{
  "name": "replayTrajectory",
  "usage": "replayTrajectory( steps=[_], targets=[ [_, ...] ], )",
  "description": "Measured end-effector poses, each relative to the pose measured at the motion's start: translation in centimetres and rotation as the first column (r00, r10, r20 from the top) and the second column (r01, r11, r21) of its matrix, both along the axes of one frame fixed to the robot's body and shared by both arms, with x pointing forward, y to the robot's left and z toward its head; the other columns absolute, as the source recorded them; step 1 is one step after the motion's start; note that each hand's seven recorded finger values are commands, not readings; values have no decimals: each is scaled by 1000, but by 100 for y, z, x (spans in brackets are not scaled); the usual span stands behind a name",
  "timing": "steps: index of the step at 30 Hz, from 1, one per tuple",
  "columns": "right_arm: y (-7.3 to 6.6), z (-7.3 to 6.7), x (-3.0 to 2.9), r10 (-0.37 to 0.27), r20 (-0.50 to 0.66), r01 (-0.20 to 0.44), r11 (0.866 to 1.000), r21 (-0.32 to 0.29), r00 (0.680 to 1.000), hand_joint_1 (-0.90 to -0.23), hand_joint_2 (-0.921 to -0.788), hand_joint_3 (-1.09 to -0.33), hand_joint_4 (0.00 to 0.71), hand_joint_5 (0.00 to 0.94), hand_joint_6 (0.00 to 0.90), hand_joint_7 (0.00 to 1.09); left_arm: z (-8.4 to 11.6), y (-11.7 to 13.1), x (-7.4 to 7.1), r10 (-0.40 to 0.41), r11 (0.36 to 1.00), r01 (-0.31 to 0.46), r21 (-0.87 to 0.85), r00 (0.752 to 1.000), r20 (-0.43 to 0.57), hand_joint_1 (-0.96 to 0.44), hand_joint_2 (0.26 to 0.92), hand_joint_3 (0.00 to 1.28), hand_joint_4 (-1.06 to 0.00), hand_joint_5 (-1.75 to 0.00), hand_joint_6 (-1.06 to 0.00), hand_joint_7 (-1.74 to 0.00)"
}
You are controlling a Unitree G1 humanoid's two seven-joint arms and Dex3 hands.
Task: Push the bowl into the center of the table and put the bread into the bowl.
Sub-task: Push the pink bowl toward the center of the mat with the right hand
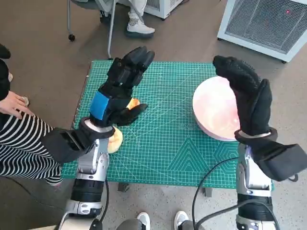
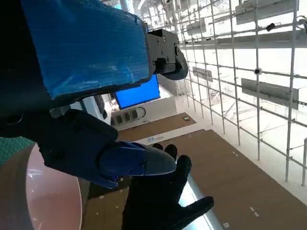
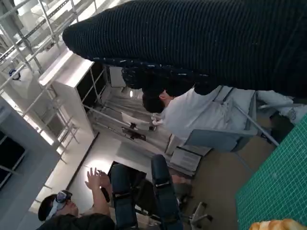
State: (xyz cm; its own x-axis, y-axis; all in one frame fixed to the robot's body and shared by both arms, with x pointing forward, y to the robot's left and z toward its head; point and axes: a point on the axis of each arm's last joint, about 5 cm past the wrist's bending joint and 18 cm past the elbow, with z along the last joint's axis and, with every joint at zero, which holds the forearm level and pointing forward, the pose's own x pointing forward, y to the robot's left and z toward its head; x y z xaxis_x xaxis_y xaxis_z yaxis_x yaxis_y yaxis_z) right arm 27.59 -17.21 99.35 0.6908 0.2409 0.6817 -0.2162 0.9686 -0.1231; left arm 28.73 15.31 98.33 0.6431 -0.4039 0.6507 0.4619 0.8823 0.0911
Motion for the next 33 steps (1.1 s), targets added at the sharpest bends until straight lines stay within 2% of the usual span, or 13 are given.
replayTrajectory(
  steps=[10, 16, 21, 26, 30, 33],
  targets=[
    [-36, 16, -1, -3, -5, 3, 1000, -5, 1000, -778, -921, -675, 206, 0, 62, 535, 1, 0, 1, 2, 1000, -2, -1, 1000, 0, -575, 921, 305, -43, -236, 1, -531],
    [-229, 54, -19, -40, 10, 41, 999, -6, 999, -774, -921, -697, 200, 0, 53, 534, 4, 12, 1, 5, 1000, -5, 2, 1000, 1, -573, 921, 304, -44, -237, 1, -532],
    [-438, 65, -39, -117, 25, 117, 993, -9, 993, -764, -921, -734, 184, 0, 34, 535, 7, 38, 1, 13, 1000, -13, 5, 1000, 5, -568, 921, 302, -42, -236, 1, -529],
    [-636, 10, -47, -229, 11, 229, 973, 10, 973, -758, -921, -781, 164, 0, 7, 548, -9, 51, 6, 18, 1000, -18, 6, 1000, 3, -566, 921, 301, -39, -231, 1, -509],
    [-760, -57, -38, -318, -20, 318, 948, 16, 948, -748, -921, -803, 151, 0, 1, 538, -33, 56, 12, 21, 1000, -21, 6, 1000, -8, -568, 921, 300, -38, -228, 1, -502],
    [-859, -117, -4, -378, -62, 380, 924, 41, 924, -733, -921, -810, 138, 0, 0, 528, -38, 54, 13, 22, 1000, -22, 4, 1000, -7, -573, 921, 300, -40, -226, 1, -501]
  ],
)
